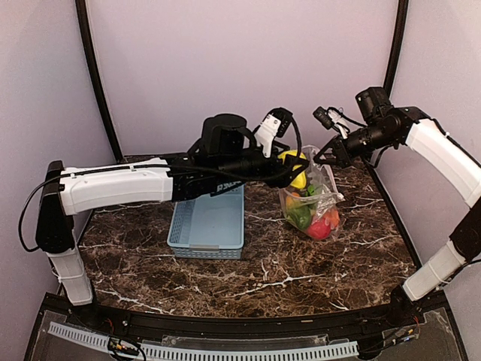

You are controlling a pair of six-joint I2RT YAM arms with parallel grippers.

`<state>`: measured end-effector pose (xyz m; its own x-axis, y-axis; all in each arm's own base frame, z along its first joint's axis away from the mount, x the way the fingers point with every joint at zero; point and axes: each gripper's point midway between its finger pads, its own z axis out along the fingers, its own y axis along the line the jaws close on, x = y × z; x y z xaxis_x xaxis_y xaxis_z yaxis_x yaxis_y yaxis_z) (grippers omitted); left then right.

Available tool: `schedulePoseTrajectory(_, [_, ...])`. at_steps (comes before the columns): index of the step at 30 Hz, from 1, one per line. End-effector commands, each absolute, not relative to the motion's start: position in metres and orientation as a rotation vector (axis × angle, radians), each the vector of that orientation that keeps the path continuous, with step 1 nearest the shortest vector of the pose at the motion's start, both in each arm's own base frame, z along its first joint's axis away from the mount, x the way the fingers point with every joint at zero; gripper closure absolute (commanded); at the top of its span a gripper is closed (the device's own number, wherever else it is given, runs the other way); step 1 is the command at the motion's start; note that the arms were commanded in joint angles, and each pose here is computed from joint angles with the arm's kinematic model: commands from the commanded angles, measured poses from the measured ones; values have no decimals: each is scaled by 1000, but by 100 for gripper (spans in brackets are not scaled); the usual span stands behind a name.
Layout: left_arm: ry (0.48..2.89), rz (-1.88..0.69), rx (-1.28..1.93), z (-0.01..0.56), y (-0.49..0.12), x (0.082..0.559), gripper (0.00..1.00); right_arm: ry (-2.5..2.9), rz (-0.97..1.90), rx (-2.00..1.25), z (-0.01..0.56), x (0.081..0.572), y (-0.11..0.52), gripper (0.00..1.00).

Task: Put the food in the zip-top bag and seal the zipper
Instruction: Place the fake fruit in the zipper food storage bag, then pass from the right arm to the left

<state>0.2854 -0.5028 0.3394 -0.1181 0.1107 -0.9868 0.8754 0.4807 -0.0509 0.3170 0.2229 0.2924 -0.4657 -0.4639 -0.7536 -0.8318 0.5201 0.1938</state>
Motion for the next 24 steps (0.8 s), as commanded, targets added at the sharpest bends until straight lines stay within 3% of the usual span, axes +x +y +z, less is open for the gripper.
schedulePoseTrajectory(1, [1505,-733,790,345,-517,316,36,2060,788,-1055,316,307,227,100])
schedulePoseTrajectory(2, [1500,-699,773,347,-517,322,26,2055,795,-1056,318,306,228,100])
schedulePoseTrajectory(4, [1506,-658,772,339,-522,330,17,2049,812,-1058,321,303,229,100])
schedulePoseTrajectory(9, [1478,-610,713,356,-514,336,2,2047,829,-1059,324,302,230,100])
schedulePoseTrajectory(18, [1314,-759,724,411,-463,277,1,2053,795,-1095,314,304,229,100])
schedulePoseTrajectory(24, [1310,-569,1035,351,-424,241,2,1932,886,-1259,333,267,236,100])
